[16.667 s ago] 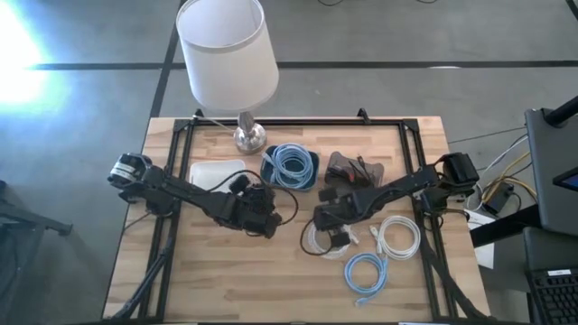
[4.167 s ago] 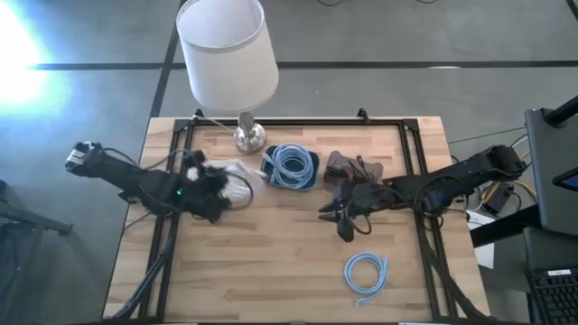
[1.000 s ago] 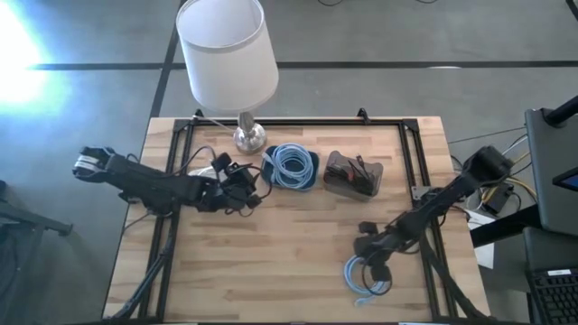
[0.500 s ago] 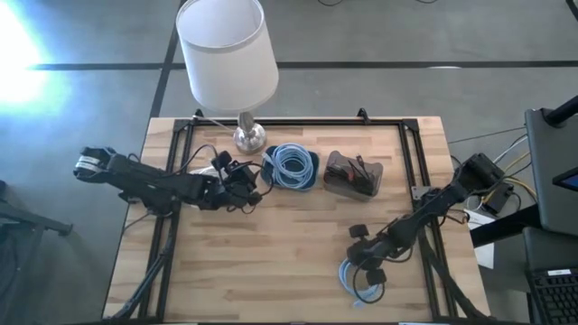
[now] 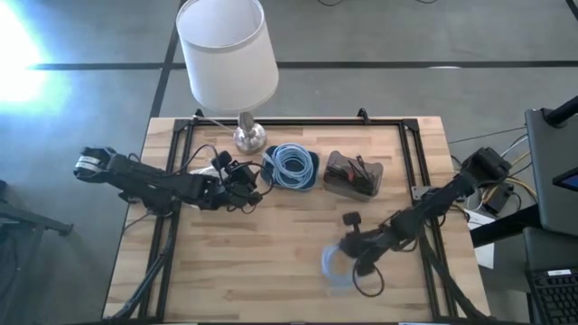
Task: Pick & Place USB Port
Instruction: Put the blue charger cable into the blue bin
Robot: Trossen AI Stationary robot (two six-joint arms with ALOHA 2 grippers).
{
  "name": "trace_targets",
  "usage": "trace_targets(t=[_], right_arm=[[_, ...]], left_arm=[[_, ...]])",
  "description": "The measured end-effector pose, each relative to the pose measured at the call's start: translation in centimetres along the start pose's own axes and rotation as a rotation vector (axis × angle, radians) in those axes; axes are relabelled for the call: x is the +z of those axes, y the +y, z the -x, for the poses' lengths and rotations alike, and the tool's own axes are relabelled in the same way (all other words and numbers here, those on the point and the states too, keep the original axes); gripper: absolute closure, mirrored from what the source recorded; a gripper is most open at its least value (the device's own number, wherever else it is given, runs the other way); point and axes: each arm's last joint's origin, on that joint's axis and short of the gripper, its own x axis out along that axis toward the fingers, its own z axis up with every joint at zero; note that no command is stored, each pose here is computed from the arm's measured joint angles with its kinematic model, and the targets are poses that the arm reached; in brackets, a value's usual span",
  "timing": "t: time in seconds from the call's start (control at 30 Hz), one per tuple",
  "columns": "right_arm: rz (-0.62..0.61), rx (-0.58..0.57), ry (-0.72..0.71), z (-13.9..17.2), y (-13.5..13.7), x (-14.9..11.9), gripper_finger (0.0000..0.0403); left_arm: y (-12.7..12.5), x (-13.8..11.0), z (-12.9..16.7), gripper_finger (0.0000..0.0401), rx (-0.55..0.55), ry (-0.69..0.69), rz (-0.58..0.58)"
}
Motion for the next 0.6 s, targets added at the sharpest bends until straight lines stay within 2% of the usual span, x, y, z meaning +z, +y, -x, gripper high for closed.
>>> trace_targets(t=[0.1,0.23,0.3,0.5,0.6], right_arm=[[-0.015,-0.224,-0.095,1.0,-2.1,1.5,0.0388],[-0.144,-0.538,-0.255,2.2,-5.5,4.0,0.0389],[-0.225,-0.65,-0.323,2.4,-7.5,5.1,0.0389],[-0.408,-0.828,-0.461,1.9,-13.8,7.2,0.0389],[-0.482,-0.845,-0.496,0.3,-16.4,7.1,0.0389]], left_arm=[[0.0,0.0,0.0,0.0224,-0.001,-0.001,0.005],[0.0,0.0,0.0,0.0224,-0.002,0.0,0.029],[0.0,0.0,0.0,0.0224,-0.001,0.0,0.042],[0.0,0.0,0.0,0.0224,-0.002,0.0,0.057],[0.0,0.0,0.0,0.0224,-0.002,0.0,0.057]])
